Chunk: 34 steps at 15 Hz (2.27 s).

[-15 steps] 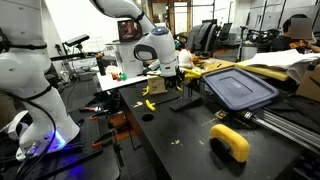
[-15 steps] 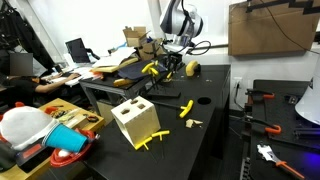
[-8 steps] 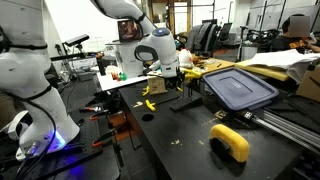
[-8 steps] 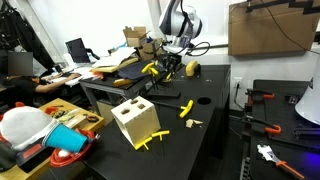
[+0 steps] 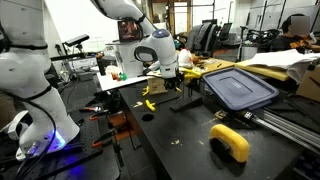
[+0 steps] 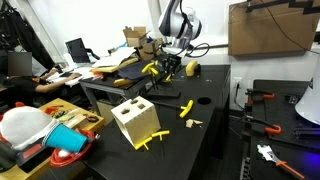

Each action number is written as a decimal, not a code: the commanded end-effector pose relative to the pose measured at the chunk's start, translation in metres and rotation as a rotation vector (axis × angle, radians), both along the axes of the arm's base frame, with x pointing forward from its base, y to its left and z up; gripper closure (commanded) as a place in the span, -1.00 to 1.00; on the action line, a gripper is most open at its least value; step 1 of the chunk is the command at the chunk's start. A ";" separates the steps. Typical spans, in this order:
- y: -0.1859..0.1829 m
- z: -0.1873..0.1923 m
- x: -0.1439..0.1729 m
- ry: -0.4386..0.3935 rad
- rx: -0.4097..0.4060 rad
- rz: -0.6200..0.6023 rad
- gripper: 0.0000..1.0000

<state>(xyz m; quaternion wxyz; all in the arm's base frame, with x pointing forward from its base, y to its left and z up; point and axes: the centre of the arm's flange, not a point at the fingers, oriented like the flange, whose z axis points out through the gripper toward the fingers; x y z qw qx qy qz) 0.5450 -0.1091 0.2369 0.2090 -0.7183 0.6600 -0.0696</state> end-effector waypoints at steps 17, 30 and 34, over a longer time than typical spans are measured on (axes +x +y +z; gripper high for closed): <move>-0.011 0.000 -0.005 0.025 0.040 -0.012 0.90; -0.012 -0.002 0.001 0.014 0.048 -0.005 0.90; -0.012 -0.005 0.004 0.011 0.056 -0.002 0.90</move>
